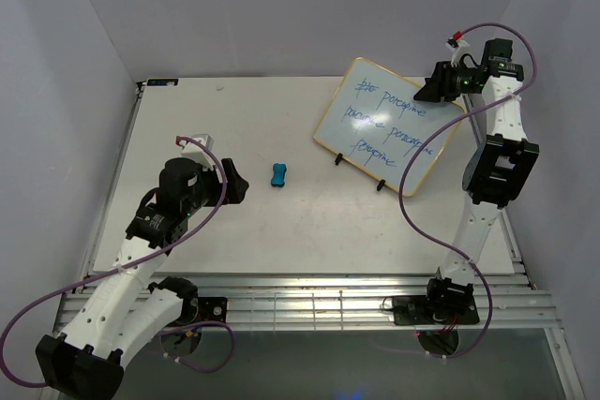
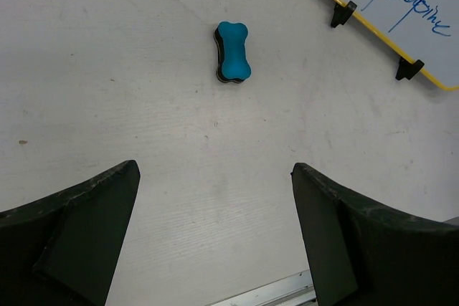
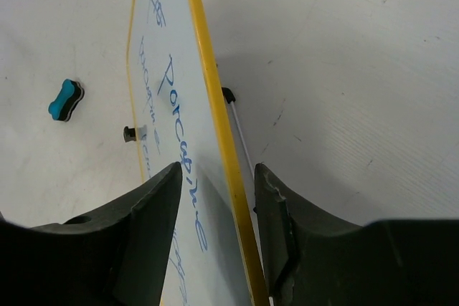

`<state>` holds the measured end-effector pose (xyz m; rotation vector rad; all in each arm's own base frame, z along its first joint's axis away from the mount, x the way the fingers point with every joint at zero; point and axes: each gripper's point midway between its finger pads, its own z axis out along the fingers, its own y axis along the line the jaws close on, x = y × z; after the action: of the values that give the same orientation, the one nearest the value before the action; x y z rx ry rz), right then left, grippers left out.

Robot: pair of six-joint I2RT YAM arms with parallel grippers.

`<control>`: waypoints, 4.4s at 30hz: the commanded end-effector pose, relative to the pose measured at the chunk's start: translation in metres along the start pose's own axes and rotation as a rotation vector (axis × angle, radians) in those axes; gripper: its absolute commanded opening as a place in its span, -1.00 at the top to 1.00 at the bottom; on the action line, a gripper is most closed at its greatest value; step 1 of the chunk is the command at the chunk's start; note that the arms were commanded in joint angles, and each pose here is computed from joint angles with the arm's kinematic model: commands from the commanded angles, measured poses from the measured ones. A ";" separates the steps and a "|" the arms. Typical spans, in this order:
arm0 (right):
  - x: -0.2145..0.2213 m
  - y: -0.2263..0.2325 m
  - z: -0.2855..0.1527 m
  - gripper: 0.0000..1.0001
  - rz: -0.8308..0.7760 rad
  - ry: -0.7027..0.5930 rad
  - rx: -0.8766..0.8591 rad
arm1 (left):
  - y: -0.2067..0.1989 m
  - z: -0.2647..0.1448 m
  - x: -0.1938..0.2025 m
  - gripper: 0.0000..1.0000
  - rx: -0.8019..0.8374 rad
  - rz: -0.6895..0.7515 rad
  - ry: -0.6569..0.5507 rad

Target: Erase the whiteboard

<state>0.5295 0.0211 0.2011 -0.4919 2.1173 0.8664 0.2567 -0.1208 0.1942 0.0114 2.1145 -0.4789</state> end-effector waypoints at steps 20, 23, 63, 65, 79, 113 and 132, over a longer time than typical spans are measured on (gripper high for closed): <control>0.005 0.068 -0.010 0.38 -0.062 0.043 -0.074 | -0.007 -0.005 -0.002 -0.96 0.043 0.013 -0.032; 0.008 0.072 -0.010 0.56 -0.057 0.048 -0.086 | -0.008 -0.006 -0.003 -0.96 0.046 0.015 -0.035; -0.092 0.206 -0.108 0.85 -0.029 -0.418 -0.037 | 0.036 -0.003 -0.004 -0.96 -0.225 -0.083 -0.058; -0.087 0.227 -0.117 0.85 -0.042 -0.450 -0.045 | 0.041 -0.003 -0.007 -0.96 -0.255 -0.087 -0.066; 0.038 0.281 -0.111 0.85 -0.001 -0.403 0.147 | 0.012 0.004 -0.015 -0.96 -0.170 -0.211 0.001; 0.148 0.287 -0.096 0.85 -0.062 -0.223 0.090 | -0.080 0.080 0.002 -0.96 -0.187 -0.114 0.269; 0.157 0.273 -0.084 0.85 -0.063 -0.229 0.118 | -0.050 0.057 -0.056 -0.96 -0.325 -0.046 0.075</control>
<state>0.2113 0.1453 0.2190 -0.2804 2.0469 0.8286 0.3159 -0.1750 0.2087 -0.2276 2.2877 -0.1605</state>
